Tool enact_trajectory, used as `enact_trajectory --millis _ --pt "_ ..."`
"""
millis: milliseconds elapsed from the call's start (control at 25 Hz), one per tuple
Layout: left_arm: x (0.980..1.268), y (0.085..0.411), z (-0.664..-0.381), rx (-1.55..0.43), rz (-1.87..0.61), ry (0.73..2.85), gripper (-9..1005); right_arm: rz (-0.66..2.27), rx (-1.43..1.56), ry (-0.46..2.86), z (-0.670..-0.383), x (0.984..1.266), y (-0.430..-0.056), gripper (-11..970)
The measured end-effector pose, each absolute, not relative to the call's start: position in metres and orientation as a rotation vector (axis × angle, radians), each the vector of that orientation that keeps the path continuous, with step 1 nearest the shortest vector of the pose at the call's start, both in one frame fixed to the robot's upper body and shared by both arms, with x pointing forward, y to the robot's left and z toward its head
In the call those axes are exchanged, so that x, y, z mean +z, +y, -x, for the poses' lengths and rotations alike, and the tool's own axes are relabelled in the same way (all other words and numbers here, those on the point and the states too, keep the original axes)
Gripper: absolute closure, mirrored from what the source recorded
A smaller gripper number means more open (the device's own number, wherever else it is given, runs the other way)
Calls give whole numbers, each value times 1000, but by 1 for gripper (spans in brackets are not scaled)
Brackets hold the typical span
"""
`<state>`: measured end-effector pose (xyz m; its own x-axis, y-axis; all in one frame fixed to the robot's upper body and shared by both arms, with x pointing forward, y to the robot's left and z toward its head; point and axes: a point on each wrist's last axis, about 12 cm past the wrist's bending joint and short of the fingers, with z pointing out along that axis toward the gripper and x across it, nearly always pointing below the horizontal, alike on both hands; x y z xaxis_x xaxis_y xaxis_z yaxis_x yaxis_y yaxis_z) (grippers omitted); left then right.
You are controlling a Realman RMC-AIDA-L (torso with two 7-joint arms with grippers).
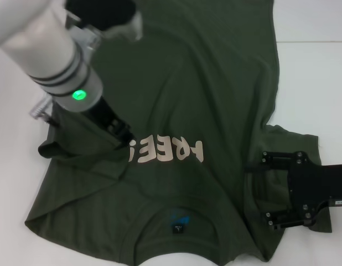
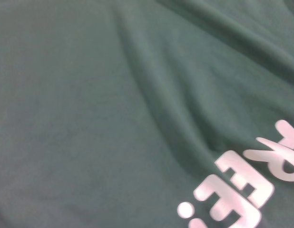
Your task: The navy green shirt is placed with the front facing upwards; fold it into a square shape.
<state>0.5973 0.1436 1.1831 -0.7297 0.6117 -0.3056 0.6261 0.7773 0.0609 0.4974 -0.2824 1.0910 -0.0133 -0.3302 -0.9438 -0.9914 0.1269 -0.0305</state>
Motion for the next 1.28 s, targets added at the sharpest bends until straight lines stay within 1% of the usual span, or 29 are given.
enact_trajectory --millis 240,400,440,600,760,880,1080,1280 --pt "1191 193 -606 -37 -777 2745 346 1351 922 1506 -497 1091 -284 116" --pt "1193 229 -608 -67 -611 2798 259 1353 918 1504 -497 1091 -284 118" --pt "1194 241 -609 -91 -541 2811 223 1354 917 1503 -497 1091 -284 118" --pt "1191 268 -607 -152 -386 2860 79 1363 917 1495 -499 1092 -283 119" --pt "1182 285 -606 -222 -264 2905 60 1373 912 1490 -500 1093 -281 120" --pt "1174 291 -607 -262 -213 2918 52 1369 903 1488 -502 1094 -281 121" --pt "1166 292 -607 -322 -180 2927 59 1372 895 1487 -504 1095 -280 122" --pt "1162 285 -611 -367 -186 2934 59 1374 892 1486 -504 1095 -280 124"
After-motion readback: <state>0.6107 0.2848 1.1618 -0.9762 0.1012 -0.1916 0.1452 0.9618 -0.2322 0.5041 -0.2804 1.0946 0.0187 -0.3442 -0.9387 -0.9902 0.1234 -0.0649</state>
